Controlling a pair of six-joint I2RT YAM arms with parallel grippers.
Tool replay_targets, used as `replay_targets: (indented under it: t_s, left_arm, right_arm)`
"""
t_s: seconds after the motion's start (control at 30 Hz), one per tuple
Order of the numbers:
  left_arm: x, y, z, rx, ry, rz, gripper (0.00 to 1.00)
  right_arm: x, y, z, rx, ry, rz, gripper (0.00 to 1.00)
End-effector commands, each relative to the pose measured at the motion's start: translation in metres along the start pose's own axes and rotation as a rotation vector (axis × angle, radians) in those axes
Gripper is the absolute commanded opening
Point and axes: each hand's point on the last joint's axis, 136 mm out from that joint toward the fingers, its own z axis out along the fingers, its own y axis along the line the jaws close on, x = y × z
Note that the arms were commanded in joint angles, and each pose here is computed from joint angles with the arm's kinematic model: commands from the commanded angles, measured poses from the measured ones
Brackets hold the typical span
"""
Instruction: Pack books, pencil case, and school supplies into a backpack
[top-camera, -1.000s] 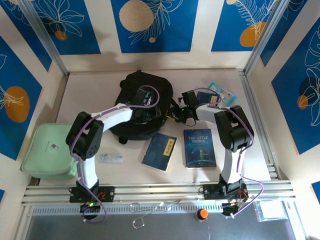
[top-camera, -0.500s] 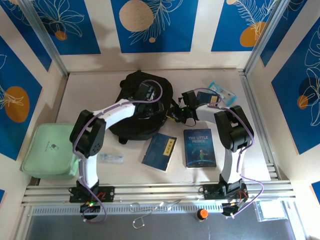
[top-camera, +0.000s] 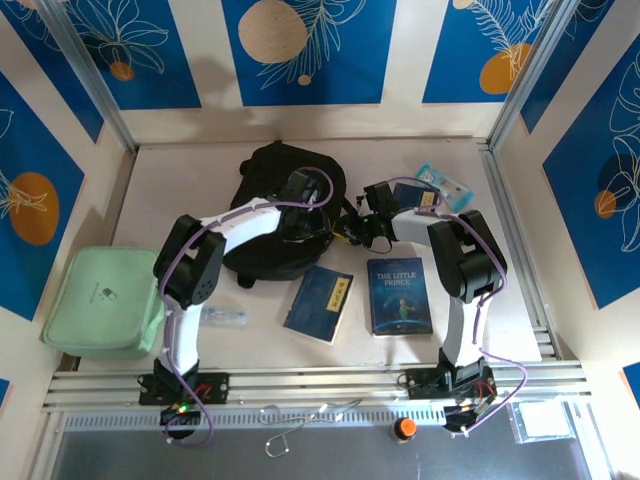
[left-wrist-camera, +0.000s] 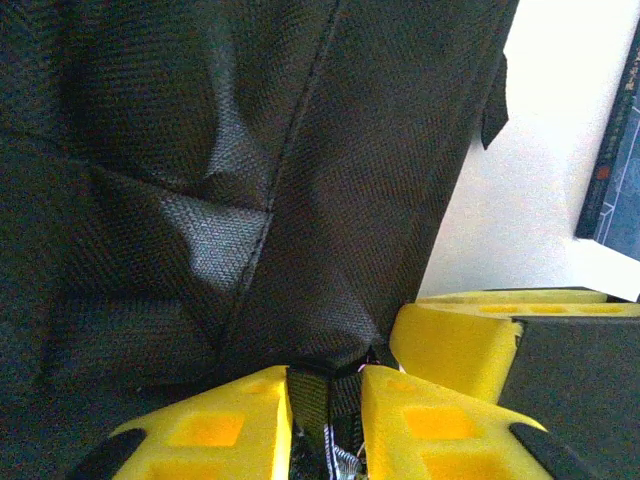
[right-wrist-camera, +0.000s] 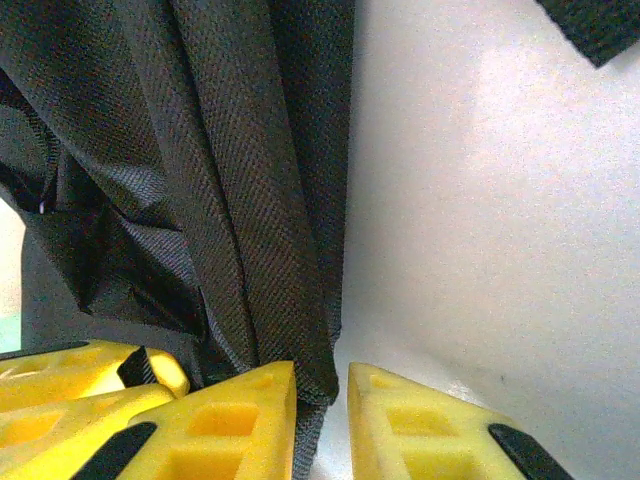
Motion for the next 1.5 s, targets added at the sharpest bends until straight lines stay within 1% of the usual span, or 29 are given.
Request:
replay_targets:
  t_s: [0.0, 0.37, 0.53, 0.6, 0.8, 0.83, 0.97, 1.07, 1.13, 1.27, 1.47]
  left_arm:
    - [0.0, -0.011, -0.002, 0.017, 0.013, 0.038, 0.22]
    - [0.012, -0.006, 0.008, 0.001, 0.064, 0.049, 0.23]
    - [0.013, -0.007, 0.012, 0.005, 0.079, 0.052, 0.22]
    - [0.013, -0.009, 0.014, 0.014, 0.083, 0.051, 0.19]
    - [0.01, -0.013, 0.009, 0.024, 0.073, 0.056, 0.02]
    - [0.009, -0.014, 0.005, 0.025, 0.065, 0.061, 0.0]
    - [0.004, -0.022, -0.012, 0.055, 0.033, 0.097, 0.0]
    - [0.003, -0.029, -0.025, 0.084, 0.01, 0.121, 0.0]
    - [0.005, -0.03, -0.031, 0.097, 0.003, 0.134, 0.0]
    - [0.009, -0.029, -0.04, 0.11, -0.004, 0.153, 0.0]
    - [0.016, -0.027, -0.048, 0.127, -0.007, 0.161, 0.0]
  right_arm:
    - [0.018, -0.027, 0.009, 0.062, 0.064, 0.062, 0.2]
    - [0.018, -0.025, 0.009, 0.051, 0.066, 0.061, 0.2]
    - [0.018, -0.025, 0.008, 0.051, 0.067, 0.063, 0.2]
    - [0.018, -0.024, 0.008, 0.05, 0.067, 0.063, 0.2]
    - [0.015, -0.021, 0.005, 0.038, 0.057, 0.062, 0.2]
    - [0.012, -0.017, 0.003, 0.022, 0.049, 0.052, 0.21]
    - [-0.003, 0.005, -0.016, -0.075, -0.027, 0.001, 0.28]
    - [-0.009, 0.024, -0.03, -0.144, -0.053, -0.046, 0.35]
    - [-0.01, 0.034, -0.035, -0.163, -0.053, -0.067, 0.38]
    - [-0.008, 0.038, -0.034, -0.173, -0.031, -0.055, 0.45]
    - [-0.007, 0.028, -0.018, -0.134, 0.009, 0.006, 0.47]
